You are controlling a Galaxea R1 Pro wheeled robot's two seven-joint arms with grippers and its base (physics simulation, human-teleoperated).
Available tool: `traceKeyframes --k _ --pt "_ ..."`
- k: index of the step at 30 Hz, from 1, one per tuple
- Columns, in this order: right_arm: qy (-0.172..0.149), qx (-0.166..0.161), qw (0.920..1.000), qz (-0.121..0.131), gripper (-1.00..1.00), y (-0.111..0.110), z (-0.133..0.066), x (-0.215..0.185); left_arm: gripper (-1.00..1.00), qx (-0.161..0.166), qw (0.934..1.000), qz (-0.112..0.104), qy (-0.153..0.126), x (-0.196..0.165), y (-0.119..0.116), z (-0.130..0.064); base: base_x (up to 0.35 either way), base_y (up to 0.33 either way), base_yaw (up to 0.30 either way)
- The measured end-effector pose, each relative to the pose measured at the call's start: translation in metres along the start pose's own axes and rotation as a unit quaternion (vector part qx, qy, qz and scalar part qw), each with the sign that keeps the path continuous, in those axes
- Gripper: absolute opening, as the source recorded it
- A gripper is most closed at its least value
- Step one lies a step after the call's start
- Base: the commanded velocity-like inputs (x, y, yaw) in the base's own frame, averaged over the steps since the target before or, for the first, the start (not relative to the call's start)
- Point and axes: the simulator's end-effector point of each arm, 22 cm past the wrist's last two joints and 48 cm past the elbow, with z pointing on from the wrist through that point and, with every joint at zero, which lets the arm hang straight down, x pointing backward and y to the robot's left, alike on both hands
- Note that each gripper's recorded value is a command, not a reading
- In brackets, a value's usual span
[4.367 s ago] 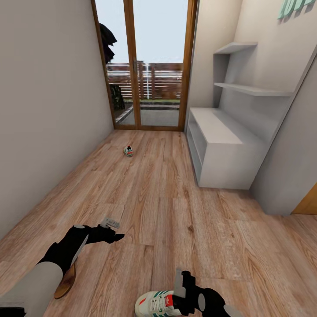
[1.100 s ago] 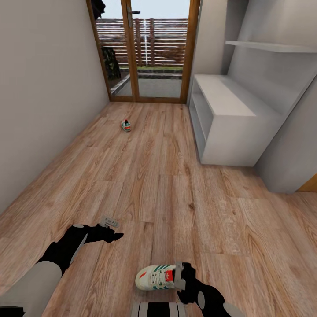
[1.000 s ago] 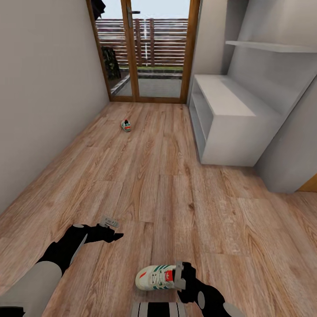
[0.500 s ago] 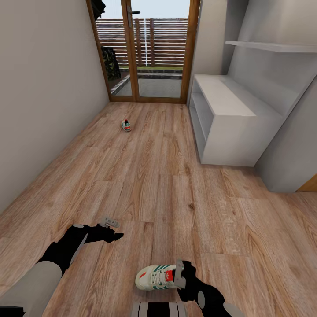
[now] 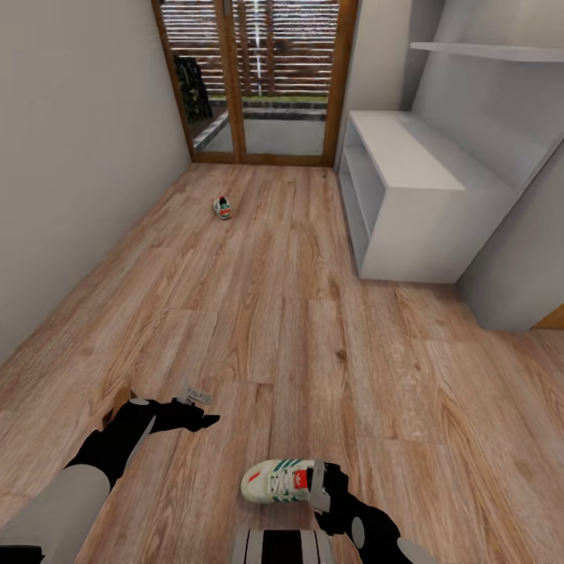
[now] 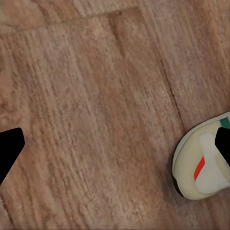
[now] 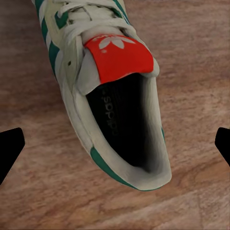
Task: Pick up the two gym shoes and the two sandals from the corridor floor and place them onto the hallstand (shoe rack) in the corridor, making sure they are on the rack and not on the floor. Arrange them so the two gym shoes are next to each other and the two sandals are next to each other.
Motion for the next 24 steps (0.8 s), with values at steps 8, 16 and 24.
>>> traceKeyframes --k 8,16,24 --pt "0.001 -0.004 1.0 0.001 1.0 0.0035 0.0018 0.0014 1.0 0.001 1.0 -0.002 0.004 0.0041 0.0003 0.003 0.0 0.0 0.0" --pt "0.001 -0.005 1.0 0.002 1.0 0.0041 0.002 0.0017 1.0 0.001 1.0 -0.002 0.004 0.005 0.0001 0.0036 0.0 0.0 0.0" --pt "0.002 -0.004 1.0 0.002 1.0 0.004 0.002 0.0018 1.0 0.001 1.0 -0.002 0.004 0.0055 0.0 0.0037 0.0 0.0 -0.03"
